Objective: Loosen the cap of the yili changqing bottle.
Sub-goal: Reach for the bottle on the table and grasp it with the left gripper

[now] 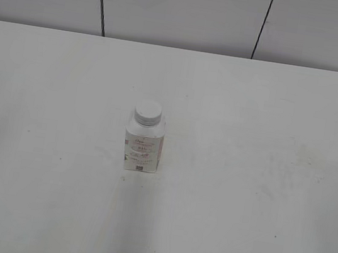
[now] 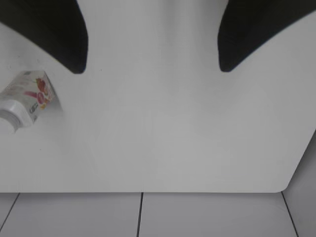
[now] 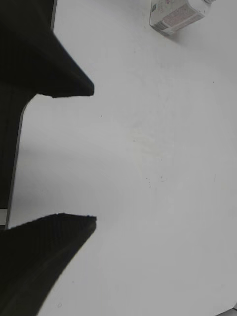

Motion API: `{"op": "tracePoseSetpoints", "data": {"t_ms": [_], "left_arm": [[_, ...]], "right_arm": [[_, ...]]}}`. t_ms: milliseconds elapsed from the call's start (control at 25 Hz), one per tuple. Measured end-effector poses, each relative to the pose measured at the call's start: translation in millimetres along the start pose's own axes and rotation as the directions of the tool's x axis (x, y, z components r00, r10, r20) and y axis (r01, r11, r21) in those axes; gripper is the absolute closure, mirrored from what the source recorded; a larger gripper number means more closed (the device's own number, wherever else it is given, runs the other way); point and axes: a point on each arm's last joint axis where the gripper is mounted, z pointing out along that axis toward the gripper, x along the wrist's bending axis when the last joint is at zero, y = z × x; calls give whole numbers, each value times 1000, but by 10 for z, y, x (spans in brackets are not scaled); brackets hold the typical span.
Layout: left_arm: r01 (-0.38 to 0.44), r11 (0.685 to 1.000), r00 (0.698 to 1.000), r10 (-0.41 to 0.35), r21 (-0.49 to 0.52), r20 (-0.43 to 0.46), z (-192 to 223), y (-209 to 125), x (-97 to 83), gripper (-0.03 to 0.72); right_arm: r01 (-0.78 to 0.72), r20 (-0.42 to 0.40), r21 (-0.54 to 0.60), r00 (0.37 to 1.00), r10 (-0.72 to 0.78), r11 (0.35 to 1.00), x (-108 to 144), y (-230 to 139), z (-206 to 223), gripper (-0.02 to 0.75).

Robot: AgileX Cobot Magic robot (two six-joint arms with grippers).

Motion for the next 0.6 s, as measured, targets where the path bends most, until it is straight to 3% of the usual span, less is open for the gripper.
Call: {"op": "tracePoseSetpoints", "data": {"t_ms": [120,360,600], "left_arm": [[14,1000,1000,-14,-10,15,211,145,-16,186],[16,993,1000,-15,-120,12,683,456,-14,186],[12,995,1000,-11,-102,5,1355,472,-8,186]], "right_arm": [[0,0,0,1000,0,1000,0,0,0,160],[0,0,0,1000,0,1000,0,0,0,160],[0,0,0,1000,0,1000,0,0,0,160]]}}
